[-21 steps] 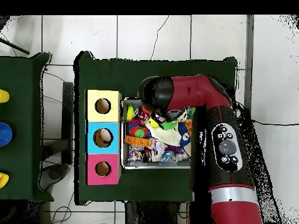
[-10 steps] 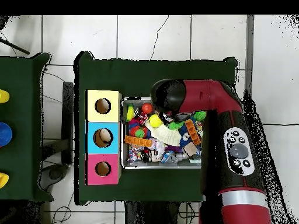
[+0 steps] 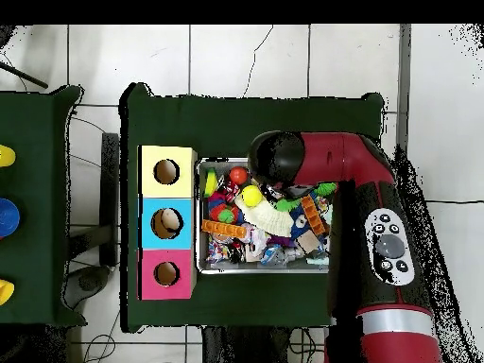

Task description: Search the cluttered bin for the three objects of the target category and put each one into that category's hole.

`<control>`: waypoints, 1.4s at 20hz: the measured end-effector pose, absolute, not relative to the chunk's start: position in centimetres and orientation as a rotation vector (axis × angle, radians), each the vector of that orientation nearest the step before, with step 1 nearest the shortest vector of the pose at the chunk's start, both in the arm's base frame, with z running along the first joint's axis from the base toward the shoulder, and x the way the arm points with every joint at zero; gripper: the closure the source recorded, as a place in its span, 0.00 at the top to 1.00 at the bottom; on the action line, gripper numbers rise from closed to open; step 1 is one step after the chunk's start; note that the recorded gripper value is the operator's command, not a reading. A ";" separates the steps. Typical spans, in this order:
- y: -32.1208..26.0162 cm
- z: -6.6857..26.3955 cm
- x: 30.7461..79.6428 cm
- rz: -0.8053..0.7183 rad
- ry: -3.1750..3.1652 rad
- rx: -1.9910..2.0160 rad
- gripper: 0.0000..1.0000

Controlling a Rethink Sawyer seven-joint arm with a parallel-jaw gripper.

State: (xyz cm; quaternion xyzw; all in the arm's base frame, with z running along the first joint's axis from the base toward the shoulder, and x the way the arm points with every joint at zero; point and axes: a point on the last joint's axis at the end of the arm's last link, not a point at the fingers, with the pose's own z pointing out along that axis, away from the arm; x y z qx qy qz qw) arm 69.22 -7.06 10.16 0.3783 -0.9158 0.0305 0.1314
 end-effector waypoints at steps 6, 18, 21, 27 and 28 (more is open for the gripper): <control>-7.1 10.2 69.2 0.088 -2.659 1.098 1.00; -9.3 10.0 69.4 0.075 -2.712 1.057 1.00; -12.4 9.4 69.4 0.053 -2.763 1.002 1.00; -20.1 6.2 67.7 -0.034 -2.834 0.841 1.00; -21.0 5.7 67.3 -0.048 -2.839 0.819 1.00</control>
